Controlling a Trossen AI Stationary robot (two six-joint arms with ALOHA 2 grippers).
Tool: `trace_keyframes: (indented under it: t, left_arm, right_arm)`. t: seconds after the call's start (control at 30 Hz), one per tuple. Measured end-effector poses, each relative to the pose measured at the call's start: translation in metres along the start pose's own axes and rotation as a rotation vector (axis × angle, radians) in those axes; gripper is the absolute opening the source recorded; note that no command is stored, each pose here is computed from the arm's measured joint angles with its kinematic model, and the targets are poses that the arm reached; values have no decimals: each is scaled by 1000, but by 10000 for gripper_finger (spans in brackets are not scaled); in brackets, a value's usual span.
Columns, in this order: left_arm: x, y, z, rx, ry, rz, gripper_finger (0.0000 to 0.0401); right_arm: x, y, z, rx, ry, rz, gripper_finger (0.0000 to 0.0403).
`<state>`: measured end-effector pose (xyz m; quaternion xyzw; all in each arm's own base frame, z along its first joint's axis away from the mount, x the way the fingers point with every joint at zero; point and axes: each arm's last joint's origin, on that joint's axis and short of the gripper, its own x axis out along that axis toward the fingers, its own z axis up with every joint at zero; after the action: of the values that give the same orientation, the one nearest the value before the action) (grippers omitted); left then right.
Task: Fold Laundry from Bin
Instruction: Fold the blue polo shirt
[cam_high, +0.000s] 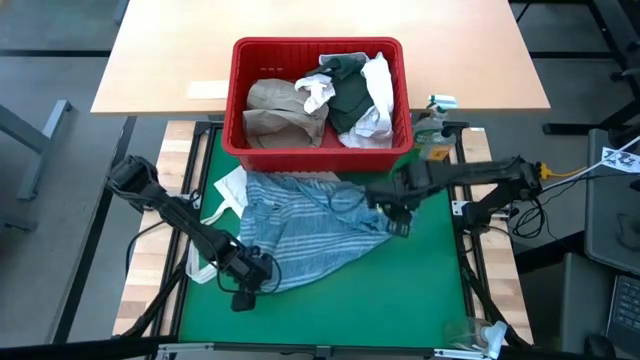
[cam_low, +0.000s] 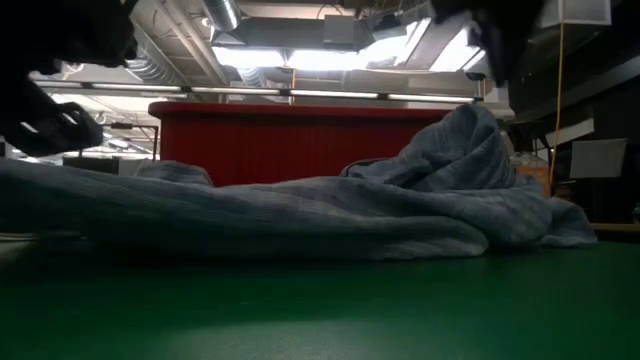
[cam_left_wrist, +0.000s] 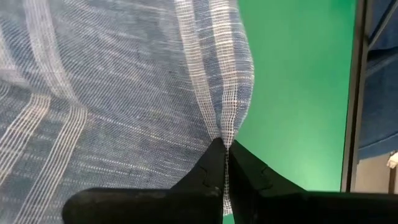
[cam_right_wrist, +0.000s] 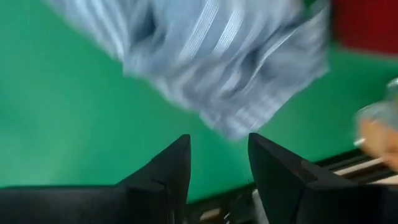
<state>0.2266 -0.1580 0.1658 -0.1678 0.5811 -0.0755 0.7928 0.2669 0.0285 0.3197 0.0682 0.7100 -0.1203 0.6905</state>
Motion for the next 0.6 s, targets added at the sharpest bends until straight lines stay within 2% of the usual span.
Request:
trace_keyframes:
  t: [0.13, 0.27, 0.6]
  left_arm:
    - [-2, -1, -4, -16, 19, 12, 1]
    - [-2, -2, -5, -13, 18, 15, 0]
    - [-2, -2, -4, -13, 9, 17, 0]
  right_arm:
    - [27, 16, -13, 0, 130, 14, 159]
    - [53, 27, -24, 25, 192, -25, 159]
    - [122, 38, -33, 3, 125, -25, 159]
